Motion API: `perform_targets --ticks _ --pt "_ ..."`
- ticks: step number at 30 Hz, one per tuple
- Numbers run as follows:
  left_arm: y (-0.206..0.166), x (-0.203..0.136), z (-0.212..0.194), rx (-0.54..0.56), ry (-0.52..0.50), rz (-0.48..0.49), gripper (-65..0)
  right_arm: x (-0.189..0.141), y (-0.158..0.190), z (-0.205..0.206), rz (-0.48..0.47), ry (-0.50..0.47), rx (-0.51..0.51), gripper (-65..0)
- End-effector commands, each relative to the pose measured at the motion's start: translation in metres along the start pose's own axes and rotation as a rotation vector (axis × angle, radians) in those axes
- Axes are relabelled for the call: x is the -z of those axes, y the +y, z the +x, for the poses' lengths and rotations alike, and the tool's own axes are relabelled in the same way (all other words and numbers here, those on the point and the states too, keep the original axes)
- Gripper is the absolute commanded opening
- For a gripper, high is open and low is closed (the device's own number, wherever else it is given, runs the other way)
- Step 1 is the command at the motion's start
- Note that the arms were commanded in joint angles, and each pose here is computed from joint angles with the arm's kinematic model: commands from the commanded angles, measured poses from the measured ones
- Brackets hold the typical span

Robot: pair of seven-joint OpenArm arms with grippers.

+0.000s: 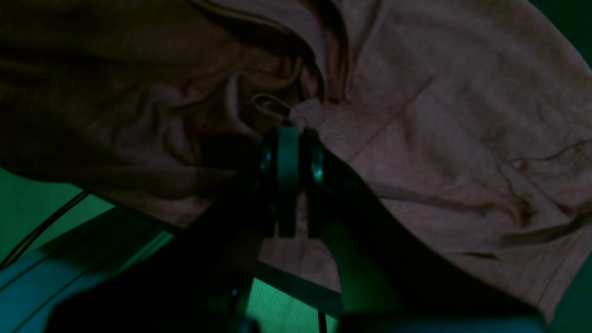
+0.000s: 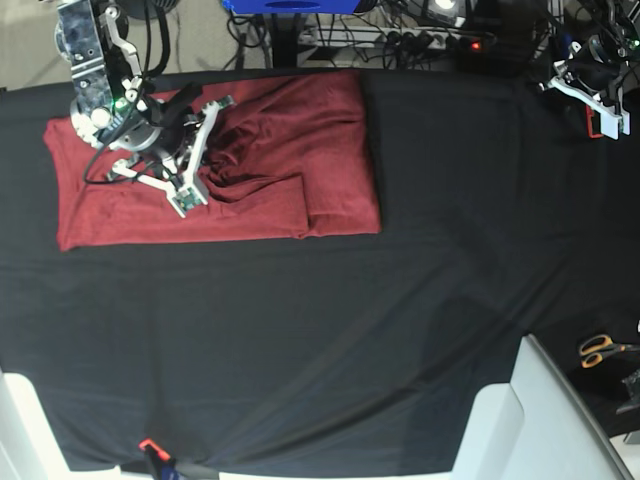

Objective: Fold the T-shirt properly
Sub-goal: 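Press and smooth the folded shirt's middle with the right gripper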

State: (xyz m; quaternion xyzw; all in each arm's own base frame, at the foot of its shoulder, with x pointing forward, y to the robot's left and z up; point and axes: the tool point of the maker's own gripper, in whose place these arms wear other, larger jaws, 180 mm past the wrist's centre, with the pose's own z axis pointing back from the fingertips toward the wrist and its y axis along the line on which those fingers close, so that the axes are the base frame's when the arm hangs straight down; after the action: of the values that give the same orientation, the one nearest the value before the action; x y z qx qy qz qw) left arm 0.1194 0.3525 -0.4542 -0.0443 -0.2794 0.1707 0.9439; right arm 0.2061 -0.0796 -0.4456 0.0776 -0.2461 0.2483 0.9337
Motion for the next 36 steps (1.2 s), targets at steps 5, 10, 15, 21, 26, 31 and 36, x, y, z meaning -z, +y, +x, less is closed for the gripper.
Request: perform_targets --ticks 5,10,15,21,26,31,36 --pt "0.002 -0.003 0.018 0.018 -0.044 0.0 -65.0 -0.004 -0.002 0.005 -0.003 -0.029 0.007 -64.2" --pt "0.001 -0.002 0.019 0.018 -0.047 -0.001 -65.0 -0.006 -0.012 0.0 -0.031 -0.03 0.069 -57.6" --pt "0.001 -0.002 0.019 0.018 -0.047 -0.001 -65.0 -0.01 -0.026 -0.001 -0.068 -0.039 0.111 -42.9" --pt "0.001 -0.002 0.02 0.018 -0.049 -0.001 -65.0 -0.031 -0.034 0.013 -0.118 -0.112 0.17 -42.0" --pt "0.001 -0.002 0.02 0.018 -0.049 -0.001 -65.0 -0.042 -0.024 0.034 -0.1 -0.167 0.104 -42.0" --pt "0.001 -0.002 0.02 0.018 -0.049 -0.001 -65.0 -0.032 0.032 0.051 0.052 -0.16 -0.186 -51.8" --pt "0.001 -0.002 0.02 0.018 -0.049 -0.001 -65.0 -0.01 0.056 0.06 0.119 -0.136 -0.265 -64.1"
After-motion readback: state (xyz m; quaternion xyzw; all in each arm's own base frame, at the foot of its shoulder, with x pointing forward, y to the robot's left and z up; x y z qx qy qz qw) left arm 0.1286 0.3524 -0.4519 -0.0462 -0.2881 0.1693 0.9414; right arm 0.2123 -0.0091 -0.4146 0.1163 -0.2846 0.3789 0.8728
